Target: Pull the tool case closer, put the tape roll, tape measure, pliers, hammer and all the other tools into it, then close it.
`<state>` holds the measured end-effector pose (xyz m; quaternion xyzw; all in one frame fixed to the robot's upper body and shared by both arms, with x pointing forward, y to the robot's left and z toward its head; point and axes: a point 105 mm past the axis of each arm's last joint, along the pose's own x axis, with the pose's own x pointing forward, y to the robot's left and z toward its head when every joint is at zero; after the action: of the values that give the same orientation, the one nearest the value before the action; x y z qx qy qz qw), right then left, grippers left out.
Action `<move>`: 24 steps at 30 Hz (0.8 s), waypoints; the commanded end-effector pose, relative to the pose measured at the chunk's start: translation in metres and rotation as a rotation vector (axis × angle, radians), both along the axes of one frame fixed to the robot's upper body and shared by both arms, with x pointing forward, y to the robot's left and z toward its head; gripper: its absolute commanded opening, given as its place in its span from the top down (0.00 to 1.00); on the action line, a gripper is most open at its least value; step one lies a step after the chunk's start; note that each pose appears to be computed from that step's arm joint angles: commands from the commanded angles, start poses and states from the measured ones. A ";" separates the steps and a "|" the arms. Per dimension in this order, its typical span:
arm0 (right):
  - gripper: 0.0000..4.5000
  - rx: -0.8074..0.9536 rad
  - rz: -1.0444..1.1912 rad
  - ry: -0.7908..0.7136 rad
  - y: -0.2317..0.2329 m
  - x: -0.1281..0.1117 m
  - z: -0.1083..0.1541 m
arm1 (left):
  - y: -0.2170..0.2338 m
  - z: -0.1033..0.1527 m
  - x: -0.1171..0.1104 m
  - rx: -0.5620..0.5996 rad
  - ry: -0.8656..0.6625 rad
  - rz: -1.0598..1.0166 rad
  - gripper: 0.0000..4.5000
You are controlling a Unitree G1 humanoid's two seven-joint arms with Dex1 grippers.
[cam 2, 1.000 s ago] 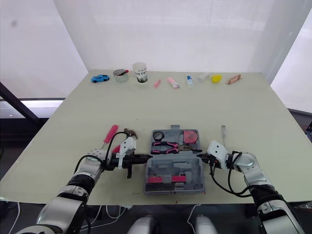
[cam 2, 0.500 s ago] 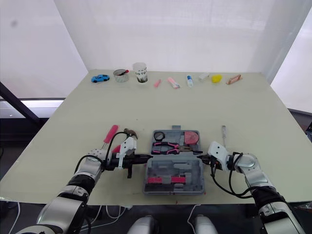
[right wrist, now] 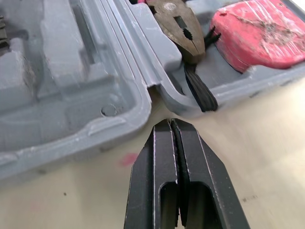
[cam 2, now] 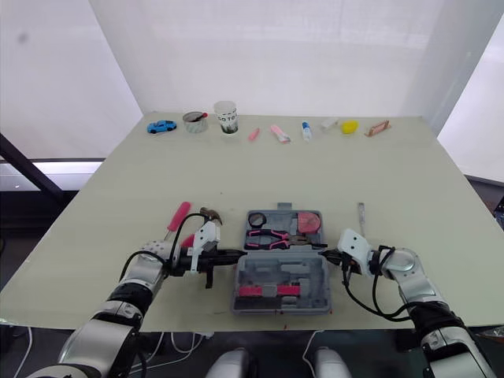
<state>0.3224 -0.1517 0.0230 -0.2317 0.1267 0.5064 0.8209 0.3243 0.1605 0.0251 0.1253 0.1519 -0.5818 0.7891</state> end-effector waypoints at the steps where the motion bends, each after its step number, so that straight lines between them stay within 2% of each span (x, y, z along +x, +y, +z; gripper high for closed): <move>1: 0.99 0.003 -0.059 -0.010 -0.023 -0.003 0.004 | 0.014 0.010 -0.004 0.003 -0.037 0.003 1.00; 11: 0.99 0.128 -0.193 -0.100 -0.056 -0.014 0.029 | 0.046 0.043 -0.016 -0.106 -0.143 0.114 1.00; 16: 0.99 0.221 -0.363 -0.145 -0.082 -0.031 0.040 | 0.080 0.066 -0.032 -0.230 -0.224 0.335 1.00; 21: 0.99 0.309 -0.519 -0.216 -0.101 -0.038 0.051 | 0.118 0.064 -0.055 -0.261 -0.218 0.568 1.00; 24: 0.82 0.362 -0.601 -0.234 -0.111 -0.043 0.055 | 0.141 0.059 -0.071 -0.263 -0.215 0.692 0.83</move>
<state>0.2796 -0.2535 0.0617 -0.0967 0.0301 0.2525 0.9623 0.2554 0.2912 0.0704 0.0207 0.0513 -0.3044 0.9509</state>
